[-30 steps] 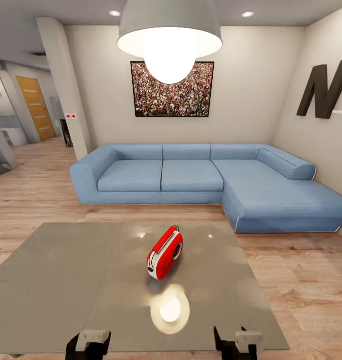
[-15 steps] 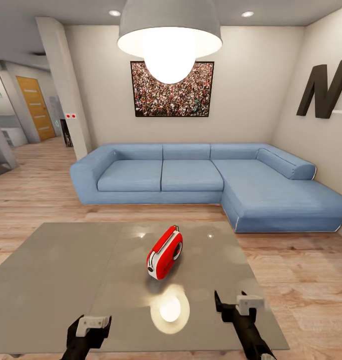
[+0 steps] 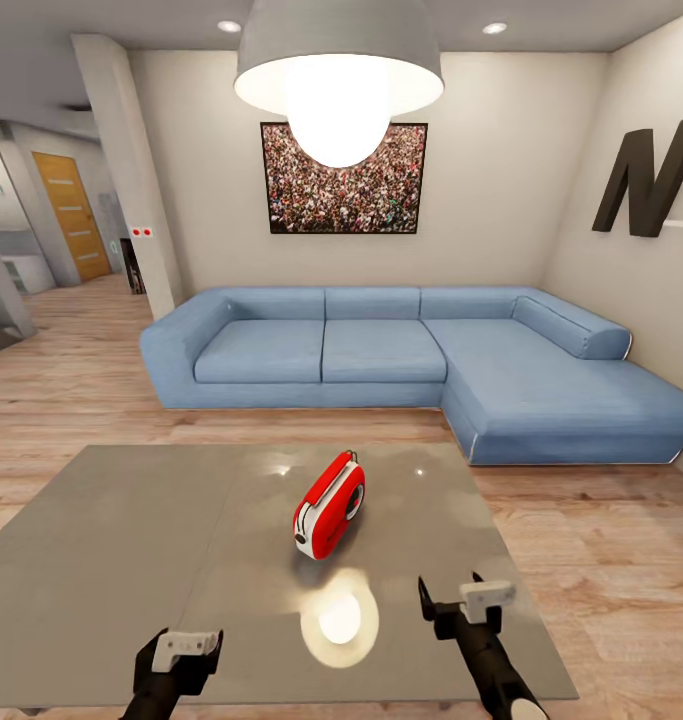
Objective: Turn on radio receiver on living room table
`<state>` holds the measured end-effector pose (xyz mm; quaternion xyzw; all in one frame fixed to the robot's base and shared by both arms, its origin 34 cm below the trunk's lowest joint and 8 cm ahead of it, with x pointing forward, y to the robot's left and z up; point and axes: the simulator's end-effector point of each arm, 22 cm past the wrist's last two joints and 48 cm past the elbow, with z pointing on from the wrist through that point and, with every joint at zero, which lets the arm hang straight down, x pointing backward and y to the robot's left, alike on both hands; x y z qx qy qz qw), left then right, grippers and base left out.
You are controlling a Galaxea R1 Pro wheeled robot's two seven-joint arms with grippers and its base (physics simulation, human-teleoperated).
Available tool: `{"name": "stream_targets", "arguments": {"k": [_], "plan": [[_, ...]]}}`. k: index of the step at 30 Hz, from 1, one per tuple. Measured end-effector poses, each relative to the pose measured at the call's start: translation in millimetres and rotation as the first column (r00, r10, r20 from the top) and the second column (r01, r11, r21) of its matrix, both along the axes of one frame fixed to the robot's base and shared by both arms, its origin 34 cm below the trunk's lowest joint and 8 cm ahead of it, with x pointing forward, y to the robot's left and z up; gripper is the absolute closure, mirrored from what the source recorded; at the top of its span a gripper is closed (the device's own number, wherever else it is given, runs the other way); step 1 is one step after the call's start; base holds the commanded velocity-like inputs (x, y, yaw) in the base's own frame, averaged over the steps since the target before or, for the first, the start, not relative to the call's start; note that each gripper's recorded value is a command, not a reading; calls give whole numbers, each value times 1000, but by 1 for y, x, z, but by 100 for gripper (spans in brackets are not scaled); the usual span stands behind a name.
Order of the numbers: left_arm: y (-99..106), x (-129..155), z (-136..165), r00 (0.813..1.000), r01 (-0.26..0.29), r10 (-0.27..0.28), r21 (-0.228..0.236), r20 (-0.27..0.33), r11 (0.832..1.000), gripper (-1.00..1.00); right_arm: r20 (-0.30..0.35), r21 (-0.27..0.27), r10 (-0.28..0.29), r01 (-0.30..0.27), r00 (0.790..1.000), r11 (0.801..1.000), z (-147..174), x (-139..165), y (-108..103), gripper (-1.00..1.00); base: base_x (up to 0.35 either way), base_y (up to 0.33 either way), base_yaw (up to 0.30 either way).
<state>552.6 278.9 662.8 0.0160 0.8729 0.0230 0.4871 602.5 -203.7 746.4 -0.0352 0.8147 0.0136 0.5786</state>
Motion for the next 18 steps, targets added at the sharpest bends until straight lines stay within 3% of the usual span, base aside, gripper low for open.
{"name": "stream_targets", "arguments": {"k": [6, 18], "plan": [[-1, -1, -2, 1000, 3, -3, -2, -3, 1000, -100, 3, -38, 18, -18, 1000, 999, 0, 0, 2, -100, 0, 0, 0], [-2, -1, -3, 1000, 5, -5, -3, -4, 1000, -100, 4, -50, 25, -25, 1000, 998, 0, 0, 2, -100, 0, 0, 0]]}}
